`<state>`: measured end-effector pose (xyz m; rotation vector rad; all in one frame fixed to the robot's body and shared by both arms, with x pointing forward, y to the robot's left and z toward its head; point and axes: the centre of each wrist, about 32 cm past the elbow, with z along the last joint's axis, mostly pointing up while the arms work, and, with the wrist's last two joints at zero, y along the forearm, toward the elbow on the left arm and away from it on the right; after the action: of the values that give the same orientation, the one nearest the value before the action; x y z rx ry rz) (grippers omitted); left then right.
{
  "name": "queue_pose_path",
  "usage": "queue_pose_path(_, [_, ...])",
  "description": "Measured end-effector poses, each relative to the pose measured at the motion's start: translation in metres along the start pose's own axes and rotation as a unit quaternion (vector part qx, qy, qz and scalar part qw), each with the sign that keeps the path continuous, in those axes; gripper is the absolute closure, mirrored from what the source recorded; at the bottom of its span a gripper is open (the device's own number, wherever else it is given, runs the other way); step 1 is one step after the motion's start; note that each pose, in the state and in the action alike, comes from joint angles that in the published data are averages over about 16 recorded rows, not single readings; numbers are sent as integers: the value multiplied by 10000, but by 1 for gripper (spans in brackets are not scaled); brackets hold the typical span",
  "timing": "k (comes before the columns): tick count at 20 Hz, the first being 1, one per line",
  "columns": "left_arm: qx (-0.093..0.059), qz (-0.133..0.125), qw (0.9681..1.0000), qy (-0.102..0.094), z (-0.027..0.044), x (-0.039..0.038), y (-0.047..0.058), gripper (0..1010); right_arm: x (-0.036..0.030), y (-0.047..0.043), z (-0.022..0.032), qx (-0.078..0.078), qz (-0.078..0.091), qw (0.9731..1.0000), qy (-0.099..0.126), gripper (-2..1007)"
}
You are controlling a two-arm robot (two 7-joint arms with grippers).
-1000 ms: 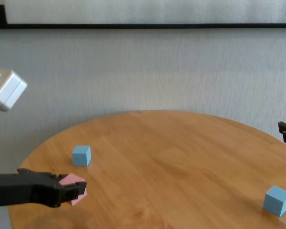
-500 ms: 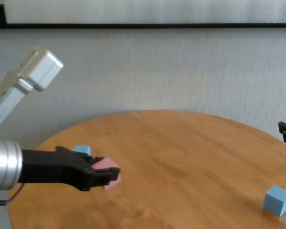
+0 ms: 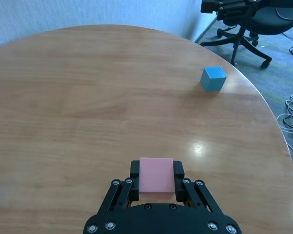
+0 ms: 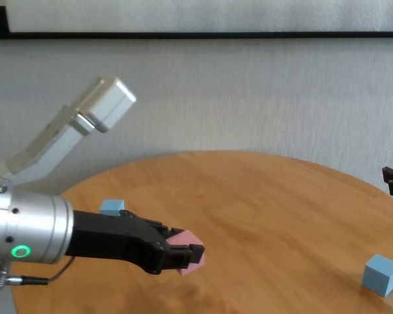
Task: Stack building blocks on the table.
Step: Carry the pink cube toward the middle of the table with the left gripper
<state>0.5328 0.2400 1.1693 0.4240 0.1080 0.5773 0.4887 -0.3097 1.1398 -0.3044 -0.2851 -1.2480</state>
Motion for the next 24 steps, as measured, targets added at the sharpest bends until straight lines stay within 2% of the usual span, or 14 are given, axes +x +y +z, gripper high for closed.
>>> queue_pose_path(6, [65, -135, 9999, -21, 0, 8, -183, 610, 0, 0, 0, 0, 0, 10000, 0, 0])
queue_pose_path(13, [69, -246, 9997, -62, 3, 21, -371, 610, 0, 0, 0, 0, 0, 10000, 0, 0])
queue_pose_path(24, [61, -432, 9987, -275, 62, 22, -581, 610, 0, 0, 0, 0, 0, 10000, 0, 0])
